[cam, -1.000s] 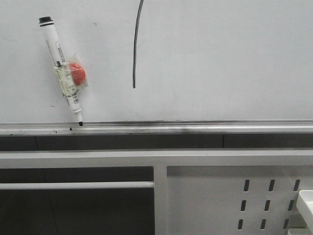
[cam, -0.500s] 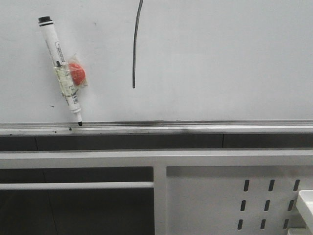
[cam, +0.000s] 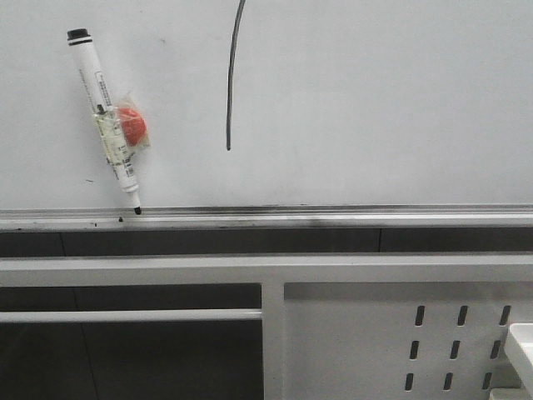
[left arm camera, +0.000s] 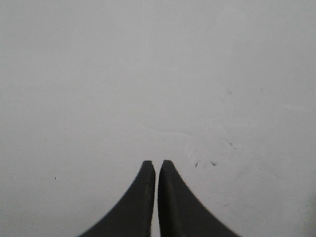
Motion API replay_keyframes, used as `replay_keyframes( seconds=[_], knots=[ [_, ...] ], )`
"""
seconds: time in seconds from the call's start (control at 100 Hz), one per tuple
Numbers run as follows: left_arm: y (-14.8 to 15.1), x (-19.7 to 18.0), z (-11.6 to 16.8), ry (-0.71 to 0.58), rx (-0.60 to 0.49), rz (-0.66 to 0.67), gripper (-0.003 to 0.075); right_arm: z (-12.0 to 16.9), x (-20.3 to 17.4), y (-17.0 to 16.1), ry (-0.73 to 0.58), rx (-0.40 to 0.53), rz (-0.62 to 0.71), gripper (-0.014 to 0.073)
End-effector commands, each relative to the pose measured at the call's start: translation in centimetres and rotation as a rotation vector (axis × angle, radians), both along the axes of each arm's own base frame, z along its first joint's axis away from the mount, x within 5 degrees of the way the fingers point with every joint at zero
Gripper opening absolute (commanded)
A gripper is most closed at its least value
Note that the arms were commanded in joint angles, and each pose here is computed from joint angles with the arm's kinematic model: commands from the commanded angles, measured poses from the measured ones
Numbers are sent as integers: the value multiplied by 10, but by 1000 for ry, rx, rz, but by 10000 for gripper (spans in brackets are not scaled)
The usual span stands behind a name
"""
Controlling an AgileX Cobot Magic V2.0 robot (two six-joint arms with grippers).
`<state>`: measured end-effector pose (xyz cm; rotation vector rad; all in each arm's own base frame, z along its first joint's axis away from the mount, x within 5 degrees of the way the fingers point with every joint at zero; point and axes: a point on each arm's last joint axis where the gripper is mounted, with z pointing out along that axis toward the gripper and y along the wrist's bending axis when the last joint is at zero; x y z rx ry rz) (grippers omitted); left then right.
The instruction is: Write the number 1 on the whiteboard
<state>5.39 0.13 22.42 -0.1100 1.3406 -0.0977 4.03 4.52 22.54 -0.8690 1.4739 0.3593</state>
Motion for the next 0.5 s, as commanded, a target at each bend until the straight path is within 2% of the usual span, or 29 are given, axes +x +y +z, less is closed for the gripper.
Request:
replay_keyframes(
  seconds=[0.0, 0.14, 0.22, 0.38, 0.49],
  knots=[
    [1, -1, -7, -27, -20, 4, -20, 13, 2, -2, -48, 52, -37, -55],
    [0, 2, -22, 140, -22, 2, -20, 13, 2, -2, -48, 52, -37, -55],
    [0, 2, -29, 227, 15, 6, -20, 13, 2, -2, -48, 52, -37, -55],
    [0, 2, -36, 300, 136, 13, -20, 13, 2, -2, -48, 52, -37, -55],
    [0, 1, -41, 351, 143, 8, -20, 13, 2, -2, -48, 52, -37, -55]
  ],
)
